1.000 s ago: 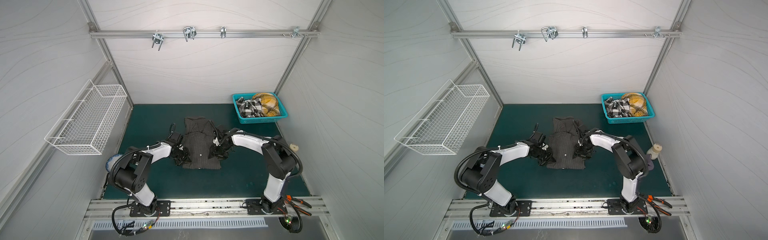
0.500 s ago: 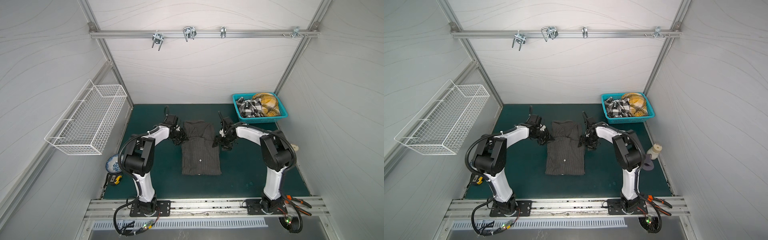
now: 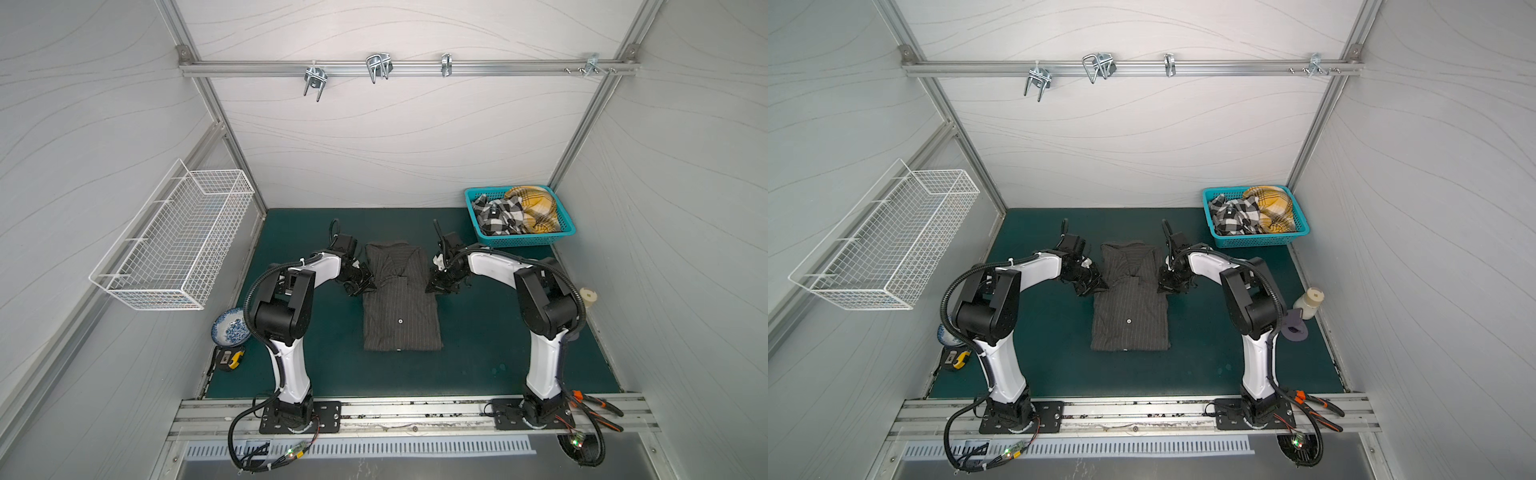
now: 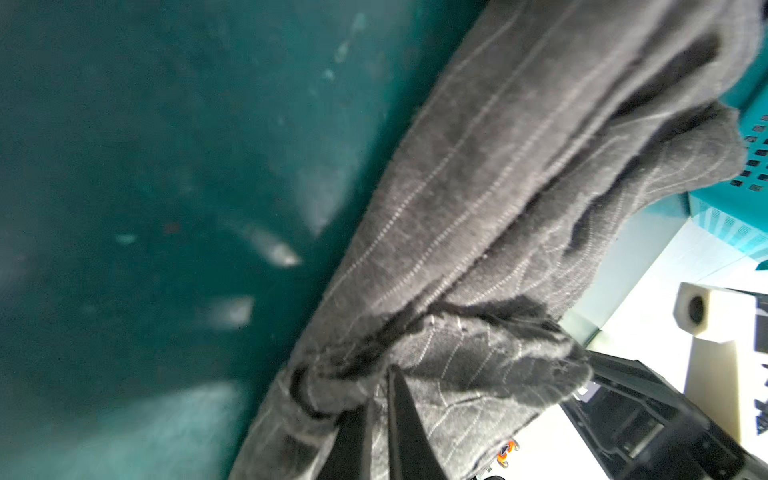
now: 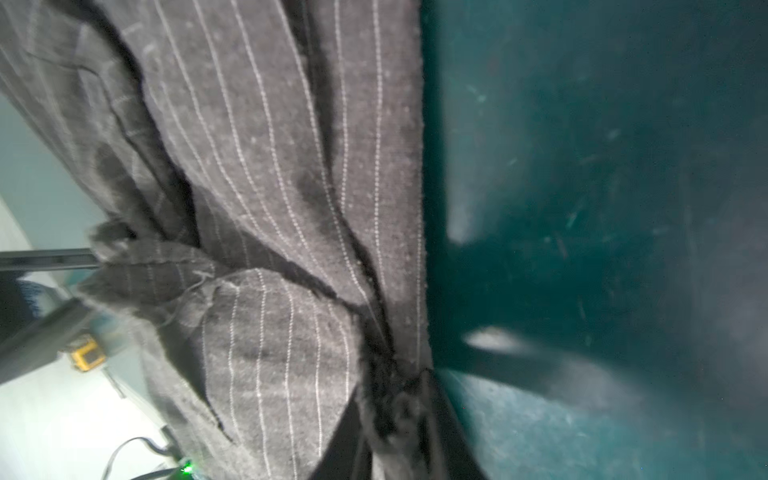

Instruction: Fold and stack the long sleeve shirts

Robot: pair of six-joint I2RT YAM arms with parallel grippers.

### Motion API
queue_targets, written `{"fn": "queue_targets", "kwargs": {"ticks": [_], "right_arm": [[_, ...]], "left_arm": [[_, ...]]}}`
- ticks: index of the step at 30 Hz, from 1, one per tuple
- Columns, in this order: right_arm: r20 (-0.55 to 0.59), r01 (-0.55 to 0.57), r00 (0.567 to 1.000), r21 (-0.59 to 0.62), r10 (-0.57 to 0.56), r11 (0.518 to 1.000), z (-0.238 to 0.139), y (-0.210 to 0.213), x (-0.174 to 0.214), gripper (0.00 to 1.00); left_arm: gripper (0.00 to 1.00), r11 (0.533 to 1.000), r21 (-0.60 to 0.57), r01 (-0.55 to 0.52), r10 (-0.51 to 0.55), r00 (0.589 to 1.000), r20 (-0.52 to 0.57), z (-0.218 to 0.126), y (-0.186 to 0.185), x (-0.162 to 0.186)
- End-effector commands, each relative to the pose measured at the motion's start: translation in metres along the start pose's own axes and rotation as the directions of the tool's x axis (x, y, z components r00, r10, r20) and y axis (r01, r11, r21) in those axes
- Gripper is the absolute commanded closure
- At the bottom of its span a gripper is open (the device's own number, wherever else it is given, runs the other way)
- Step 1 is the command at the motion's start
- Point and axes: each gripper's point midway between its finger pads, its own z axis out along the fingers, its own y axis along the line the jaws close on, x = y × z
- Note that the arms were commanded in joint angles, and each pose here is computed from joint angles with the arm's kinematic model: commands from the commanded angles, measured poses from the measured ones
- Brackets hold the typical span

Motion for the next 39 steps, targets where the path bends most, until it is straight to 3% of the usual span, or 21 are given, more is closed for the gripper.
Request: {"fn": "queue_targets", "kwargs": {"ticks": [1, 5, 7, 9, 11, 13, 16, 18, 20, 22, 28, 31, 35, 37, 39], "right_arm": [[0.008, 0.04, 0.999, 0.046, -0.041, 0.998, -0.018, 0.013, 0.007, 0.8], [0.0, 0.07, 0.998, 0.109, -0.07, 0.992, -0.019, 0.017, 0.012, 0.53], [-0.01, 0.059, 0.998, 0.126, -0.058, 0.99, -0.017, 0.014, 0.014, 0.52], [-0.02, 0.05, 0.999, 0.152, -0.047, 0.987, -0.017, 0.01, 0.017, 0.58], [-0.016, 0.044, 0.999, 0.152, -0.042, 0.987, -0.02, 0.01, 0.019, 0.77], [-0.009, 0.048, 0.999, 0.136, -0.047, 0.99, -0.024, 0.015, 0.02, 0.85], [0.011, 0.075, 0.997, 0.022, -0.075, 0.997, -0.033, 0.042, 0.02, 0.98], [0.02, 0.072, 0.997, -0.134, -0.07, 0.988, -0.035, 0.066, 0.02, 0.99], [-0.017, 0.015, 1.0, -0.322, -0.022, 0.947, -0.034, 0.086, 0.018, 1.0], [-0.054, -0.045, 0.998, -0.427, 0.024, 0.903, -0.027, 0.092, 0.013, 1.0], [-0.108, -0.105, 0.992, -0.375, 0.069, 0.921, 0.014, 0.063, 0.005, 1.0], [-0.123, -0.147, 0.986, -0.358, 0.109, 0.922, 0.025, 0.043, 0.001, 0.89], [-0.177, -0.16, 0.979, -0.346, 0.103, 0.924, 0.037, 0.035, 0.005, 0.65], [-0.199, -0.163, 0.975, -0.333, 0.1, 0.929, 0.04, 0.033, 0.007, 0.56], [-0.193, -0.144, 0.978, -0.319, 0.084, 0.937, 0.037, 0.033, 0.006, 0.52]], "left_arm": [[0.89, 1.0, -0.009, -0.02, 0.021, 1.0, 0.02, -0.011, 0.001, 0.0], [0.89, 1.0, -0.013, -0.016, 0.016, 1.0, 0.008, -0.008, 0.006, 0.004], [0.89, 1.0, -0.014, -0.007, 0.007, 1.0, 0.009, -0.009, 0.008, 0.005], [0.89, 1.0, -0.012, -0.003, 0.003, 1.0, 0.013, -0.01, 0.009, 0.006], [0.89, 1.0, -0.011, -0.001, 0.001, 1.0, 0.017, -0.011, 0.009, 0.006], [0.9, 1.0, -0.015, -0.002, 0.002, 1.0, 0.013, -0.011, 0.01, 0.008], [0.9, 1.0, -0.002, -0.001, 0.001, 1.0, 0.014, -0.015, 0.008, 0.011], [0.89, 1.0, 0.01, 0.0, 0.0, 1.0, 0.021, -0.019, 0.007, 0.014], [0.88, 1.0, 0.019, 0.001, -0.002, 0.999, 0.032, -0.025, 0.005, 0.015], [0.88, 0.999, 0.033, 0.008, -0.01, 0.999, 0.044, -0.032, 0.004, 0.014], [1.0, 0.998, 0.051, 0.024, -0.028, 0.996, 0.09, -0.047, 0.007, 0.01], [1.0, 0.999, 0.037, 0.038, -0.041, 0.996, 0.078, -0.045, 0.015, 0.012], [0.68, 0.999, 0.016, 0.042, -0.043, 0.994, 0.096, -0.047, 0.023, 0.014], [0.43, 0.999, 0.003, 0.044, -0.044, 0.994, 0.104, -0.047, 0.027, 0.013], [0.44, 0.999, -0.004, 0.047, -0.047, 0.994, 0.1, -0.046, 0.03, 0.013]]}}
